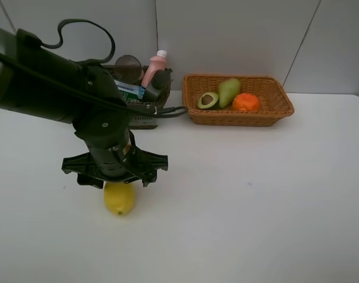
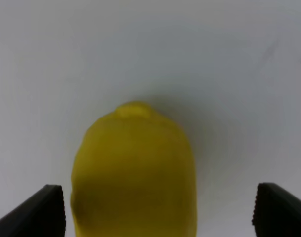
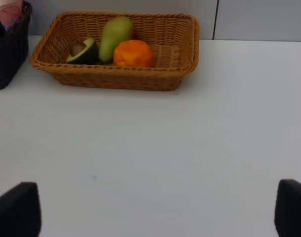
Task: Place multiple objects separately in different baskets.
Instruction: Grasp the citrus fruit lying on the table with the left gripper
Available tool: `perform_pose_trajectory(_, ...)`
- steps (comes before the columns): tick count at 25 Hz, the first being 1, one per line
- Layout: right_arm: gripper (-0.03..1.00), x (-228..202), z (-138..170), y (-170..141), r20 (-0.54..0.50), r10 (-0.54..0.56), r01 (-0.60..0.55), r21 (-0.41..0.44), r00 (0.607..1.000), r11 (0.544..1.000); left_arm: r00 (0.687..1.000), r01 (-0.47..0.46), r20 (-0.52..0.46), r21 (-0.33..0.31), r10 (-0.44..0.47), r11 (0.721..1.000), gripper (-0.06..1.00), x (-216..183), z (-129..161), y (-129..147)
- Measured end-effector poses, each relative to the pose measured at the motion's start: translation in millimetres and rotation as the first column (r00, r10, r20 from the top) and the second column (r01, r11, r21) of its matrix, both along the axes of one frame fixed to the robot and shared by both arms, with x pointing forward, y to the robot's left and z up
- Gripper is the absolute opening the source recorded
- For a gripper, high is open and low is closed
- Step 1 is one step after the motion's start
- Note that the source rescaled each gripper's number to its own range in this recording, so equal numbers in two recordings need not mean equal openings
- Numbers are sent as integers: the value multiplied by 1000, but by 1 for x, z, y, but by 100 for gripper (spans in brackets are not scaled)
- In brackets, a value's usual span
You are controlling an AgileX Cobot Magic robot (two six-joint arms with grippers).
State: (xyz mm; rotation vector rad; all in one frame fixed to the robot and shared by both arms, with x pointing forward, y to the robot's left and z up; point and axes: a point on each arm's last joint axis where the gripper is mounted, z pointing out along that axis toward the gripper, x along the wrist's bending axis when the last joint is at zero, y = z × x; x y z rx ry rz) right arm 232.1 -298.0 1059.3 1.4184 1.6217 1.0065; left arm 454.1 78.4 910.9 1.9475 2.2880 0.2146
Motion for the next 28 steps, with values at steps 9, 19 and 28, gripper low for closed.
perform_pose_trajectory(9,100,0,0,0,0,0,0,0,1000,1000,999,-32,-33,21,33,999,100,3,-13,4)
perform_pose_trajectory(19,100,0,0,0,0,0,0,0,1000,1000,995,-55,-79,41,58,998,100,2,-29,3)
perform_pose_trajectory(28,100,0,0,0,0,0,0,0,1000,1000,996,-57,-71,21,59,998,100,3,-29,2)
